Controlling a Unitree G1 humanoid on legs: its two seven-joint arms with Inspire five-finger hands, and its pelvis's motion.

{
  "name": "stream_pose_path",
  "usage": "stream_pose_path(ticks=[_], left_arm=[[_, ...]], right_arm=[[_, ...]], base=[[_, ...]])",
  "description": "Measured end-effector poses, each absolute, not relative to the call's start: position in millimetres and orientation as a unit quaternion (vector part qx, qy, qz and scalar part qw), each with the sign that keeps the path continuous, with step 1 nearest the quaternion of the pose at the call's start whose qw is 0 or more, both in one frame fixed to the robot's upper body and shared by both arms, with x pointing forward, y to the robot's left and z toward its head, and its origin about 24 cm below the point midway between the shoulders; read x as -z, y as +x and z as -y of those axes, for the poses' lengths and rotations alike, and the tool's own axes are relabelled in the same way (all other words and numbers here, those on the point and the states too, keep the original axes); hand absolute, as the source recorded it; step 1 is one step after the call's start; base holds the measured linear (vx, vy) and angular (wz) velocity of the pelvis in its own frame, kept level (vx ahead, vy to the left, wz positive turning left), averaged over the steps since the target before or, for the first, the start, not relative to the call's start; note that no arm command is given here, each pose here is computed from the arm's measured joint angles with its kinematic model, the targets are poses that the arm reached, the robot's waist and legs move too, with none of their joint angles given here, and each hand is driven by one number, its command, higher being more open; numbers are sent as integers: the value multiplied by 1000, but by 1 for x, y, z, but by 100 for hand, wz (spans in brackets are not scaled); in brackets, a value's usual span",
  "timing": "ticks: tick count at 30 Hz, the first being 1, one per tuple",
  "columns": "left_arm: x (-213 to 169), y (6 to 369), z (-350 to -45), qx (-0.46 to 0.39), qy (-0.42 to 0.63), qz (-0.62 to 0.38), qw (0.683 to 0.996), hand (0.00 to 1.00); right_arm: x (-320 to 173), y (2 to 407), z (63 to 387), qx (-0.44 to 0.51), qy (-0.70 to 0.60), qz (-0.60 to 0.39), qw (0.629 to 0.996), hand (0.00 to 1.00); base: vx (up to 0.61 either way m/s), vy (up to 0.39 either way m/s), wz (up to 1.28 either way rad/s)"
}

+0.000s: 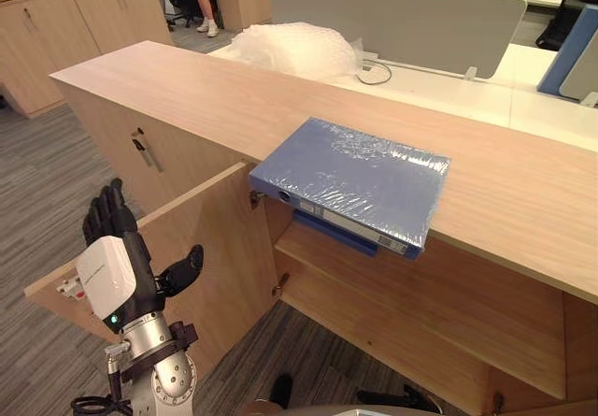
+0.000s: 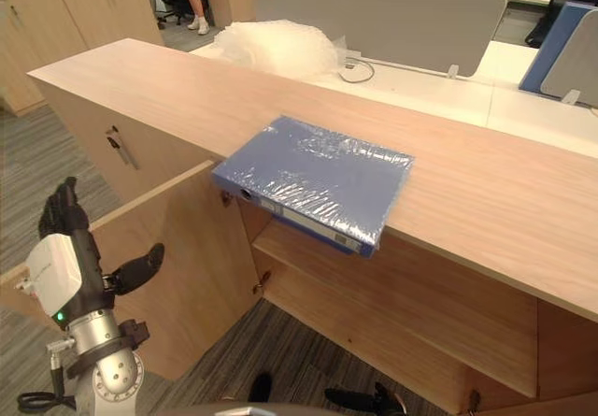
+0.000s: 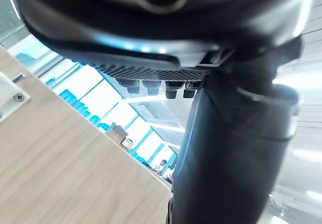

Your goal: Walk over to the cabinet, pick up the folder, carry it to the office cabinet, place the folder inside the office cabinet, then close the office cabinet door

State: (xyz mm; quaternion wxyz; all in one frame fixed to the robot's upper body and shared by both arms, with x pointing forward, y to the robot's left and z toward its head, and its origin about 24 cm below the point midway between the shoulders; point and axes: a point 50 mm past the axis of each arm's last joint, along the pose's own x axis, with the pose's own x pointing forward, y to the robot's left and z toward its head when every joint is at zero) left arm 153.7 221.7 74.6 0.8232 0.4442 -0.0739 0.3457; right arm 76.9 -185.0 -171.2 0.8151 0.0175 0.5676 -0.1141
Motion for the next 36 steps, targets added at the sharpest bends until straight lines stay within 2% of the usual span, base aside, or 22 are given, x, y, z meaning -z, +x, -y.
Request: stream_pose_path(ticks=[7, 14, 23, 36], left_arm=[[-85, 165, -209, -323, 455, 119, 821, 100], [-87, 173, -196, -252, 482, 169, 822, 100], [-74, 184, -199, -142, 567, 181, 791, 100], [-83, 205, -182, -54, 603, 257, 753, 100]], right_arm=[[172, 75, 183, 116, 15, -571, 813, 100], [171, 81, 183, 102, -3, -567, 818, 100], [171, 83, 184, 100, -6, -564, 820, 100], [169, 90, 179, 75, -28, -554, 829, 100]], base=[[0, 0, 0], [-3, -3, -2], [-7, -1, -3], [12, -14, -9]])
